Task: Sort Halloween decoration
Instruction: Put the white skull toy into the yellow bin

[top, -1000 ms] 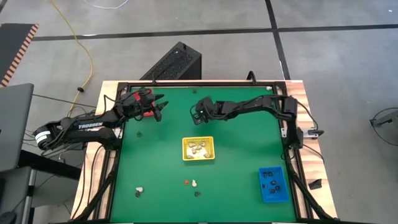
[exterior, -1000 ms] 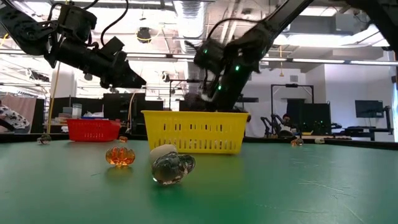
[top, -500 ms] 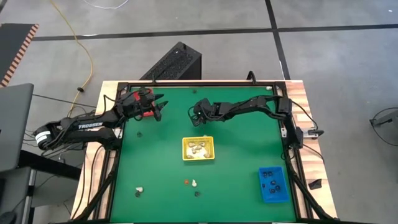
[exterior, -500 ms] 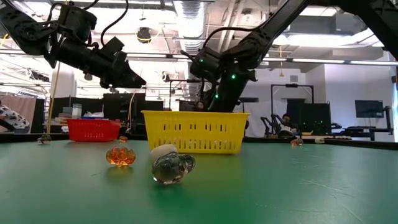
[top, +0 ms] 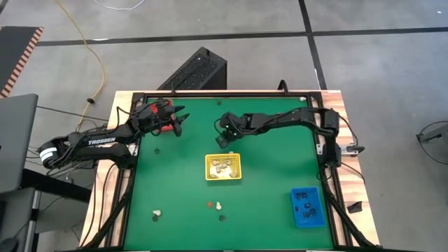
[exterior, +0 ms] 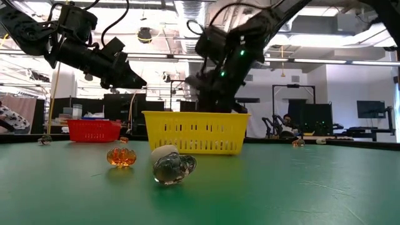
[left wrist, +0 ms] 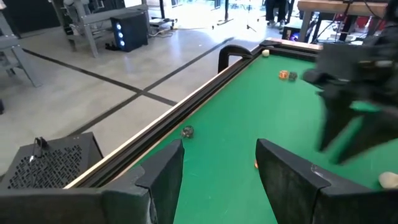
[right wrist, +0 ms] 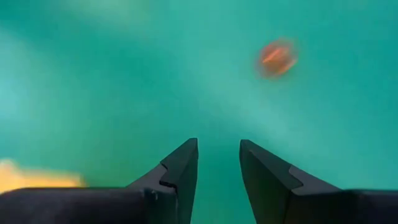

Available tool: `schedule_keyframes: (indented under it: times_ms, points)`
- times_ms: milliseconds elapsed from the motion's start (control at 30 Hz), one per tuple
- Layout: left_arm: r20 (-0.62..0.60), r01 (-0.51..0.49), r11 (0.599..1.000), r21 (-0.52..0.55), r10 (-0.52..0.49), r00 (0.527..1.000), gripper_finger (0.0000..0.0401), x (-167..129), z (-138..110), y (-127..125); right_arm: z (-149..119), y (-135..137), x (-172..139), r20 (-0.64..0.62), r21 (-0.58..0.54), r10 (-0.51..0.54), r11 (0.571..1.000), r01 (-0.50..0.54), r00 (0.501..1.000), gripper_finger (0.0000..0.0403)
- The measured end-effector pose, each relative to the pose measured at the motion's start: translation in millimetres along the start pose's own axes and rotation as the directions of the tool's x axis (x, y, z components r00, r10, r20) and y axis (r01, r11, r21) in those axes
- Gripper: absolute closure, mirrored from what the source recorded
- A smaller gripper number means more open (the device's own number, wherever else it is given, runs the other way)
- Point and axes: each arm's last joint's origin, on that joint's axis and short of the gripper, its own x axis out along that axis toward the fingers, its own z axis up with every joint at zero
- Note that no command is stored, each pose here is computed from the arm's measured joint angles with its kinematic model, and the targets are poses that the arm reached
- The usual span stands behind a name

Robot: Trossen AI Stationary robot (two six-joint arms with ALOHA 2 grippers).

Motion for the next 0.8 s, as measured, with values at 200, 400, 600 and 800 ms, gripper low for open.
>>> schedule_keyframes:
  times_ms: [200, 400, 600, 800]
  points:
    - [0.002, 0.0, 1.0, 0.018, 0.0, 1.0, 0.0208, 0, 0, 0, -11, 21, -25, -0.102, 0.019, 0.132, 0.991, -0.131, 0.986, 0.0253]
    - [0.002, 0.0, 1.0, 0.001, 0.0, 1.0, 0.0208, 0, 0, 0, -36, 44, -24, -0.173, 0.005, 0.134, 0.991, -0.135, 0.976, 0.0264]
    - [0.002, 0.0, 1.0, -0.002, 0.0, 1.0, 0.0208, 0, 0, 0, -51, 63, -27, -0.162, -0.019, 0.141, 0.989, -0.146, 0.977, 0.0267]
    - [0.002, 0.0, 1.0, -0.016, 0.0, 1.0, 0.0208, 0, 0, 0, -58, 71, -29, -0.102, -0.057, 0.083, 0.994, -0.089, 0.991, 0.0267]
